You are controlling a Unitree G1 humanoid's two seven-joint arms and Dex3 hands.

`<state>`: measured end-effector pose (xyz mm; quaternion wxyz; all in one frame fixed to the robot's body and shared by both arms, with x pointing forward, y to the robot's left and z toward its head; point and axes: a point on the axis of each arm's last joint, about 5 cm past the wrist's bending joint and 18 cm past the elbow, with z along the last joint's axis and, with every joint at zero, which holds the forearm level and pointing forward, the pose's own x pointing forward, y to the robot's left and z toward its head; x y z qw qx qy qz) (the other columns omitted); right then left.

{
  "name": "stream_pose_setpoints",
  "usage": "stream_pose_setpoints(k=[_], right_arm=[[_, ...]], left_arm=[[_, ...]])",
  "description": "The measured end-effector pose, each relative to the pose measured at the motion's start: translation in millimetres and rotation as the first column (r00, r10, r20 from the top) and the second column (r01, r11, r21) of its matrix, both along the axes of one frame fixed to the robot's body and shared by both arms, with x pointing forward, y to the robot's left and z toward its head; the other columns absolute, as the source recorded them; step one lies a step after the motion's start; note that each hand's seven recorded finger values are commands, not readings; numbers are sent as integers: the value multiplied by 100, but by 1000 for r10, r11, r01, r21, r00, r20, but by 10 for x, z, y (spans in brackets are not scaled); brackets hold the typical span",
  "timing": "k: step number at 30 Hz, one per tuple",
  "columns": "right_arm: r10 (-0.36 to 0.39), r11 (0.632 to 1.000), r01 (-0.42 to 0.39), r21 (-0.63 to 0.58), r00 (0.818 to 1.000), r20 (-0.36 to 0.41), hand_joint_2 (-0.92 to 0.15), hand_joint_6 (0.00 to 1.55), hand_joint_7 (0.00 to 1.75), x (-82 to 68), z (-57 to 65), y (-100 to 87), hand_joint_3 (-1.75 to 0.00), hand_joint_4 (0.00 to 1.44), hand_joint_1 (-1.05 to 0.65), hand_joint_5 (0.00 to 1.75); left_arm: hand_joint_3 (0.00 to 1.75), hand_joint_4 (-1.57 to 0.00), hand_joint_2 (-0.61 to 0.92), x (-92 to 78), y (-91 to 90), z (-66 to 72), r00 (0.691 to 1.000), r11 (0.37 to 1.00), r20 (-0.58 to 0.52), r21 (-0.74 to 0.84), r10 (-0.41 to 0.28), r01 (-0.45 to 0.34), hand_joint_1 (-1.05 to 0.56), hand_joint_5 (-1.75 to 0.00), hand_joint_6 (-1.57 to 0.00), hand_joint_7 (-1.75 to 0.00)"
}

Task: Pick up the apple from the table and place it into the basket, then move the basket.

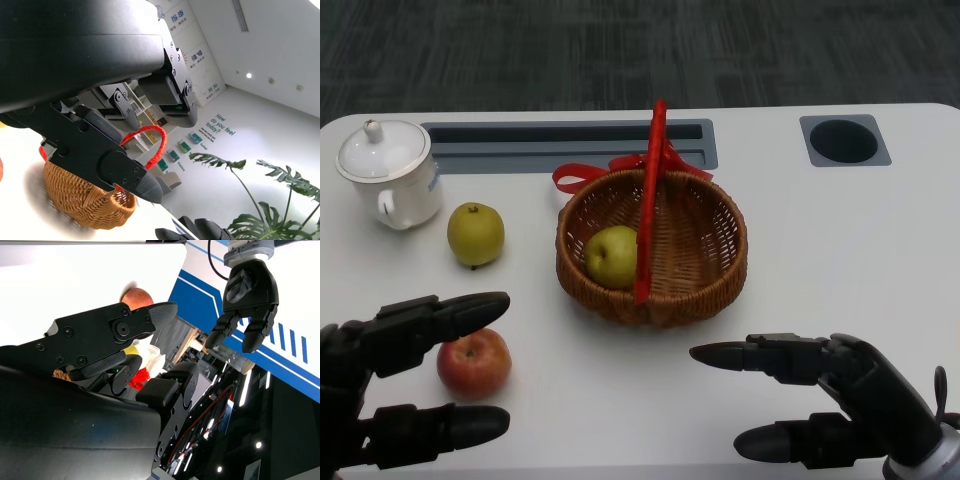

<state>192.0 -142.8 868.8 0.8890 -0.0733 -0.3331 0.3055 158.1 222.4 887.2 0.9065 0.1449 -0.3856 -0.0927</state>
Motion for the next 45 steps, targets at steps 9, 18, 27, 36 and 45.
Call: stream_pose_setpoints(k=[9, 18, 27, 36, 45], right_arm=[[-1, 1000, 1, -2, 1000, 4, -89, 69, 0, 10, 8, -6, 0, 77, -47, 0], [2, 1000, -2, -7, 1000, 6, -89, 69, 0, 13, 8, -1, 0, 77, -47, 0], [4, 1000, -4, -12, 1000, 9, -89, 69, 0, 13, 3, 7, 0, 77, -48, 0], [3, 1000, -3, -16, 1000, 17, -90, 70, 0, 9, 13, -1, 0, 78, -49, 0], [0, 1000, 0, -18, 1000, 20, -90, 69, 0, 4, 17, -15, 0, 77, -49, 0]], left_arm=[[0, -88, 70, 3, 3, -6, 1000, 1000, -4, 0, 2, -2, -45, 0, -82, 0], [0, -43, 67, 43, 132, -42, 996, 983, -69, 180, 58, -45, -68, 0, -41, 0], [0, -38, 66, 336, 168, -147, 981, 950, -155, 307, 118, -66, -76, -1, -33, -1], [0, -50, 65, 556, 42, -343, 941, 930, -293, 363, 167, -52, -67, -5, -45, -4], [0, -55, 62, 557, -14, -570, 859, 900, -443, 433, 256, -45, -57, -4, -52, -3]])
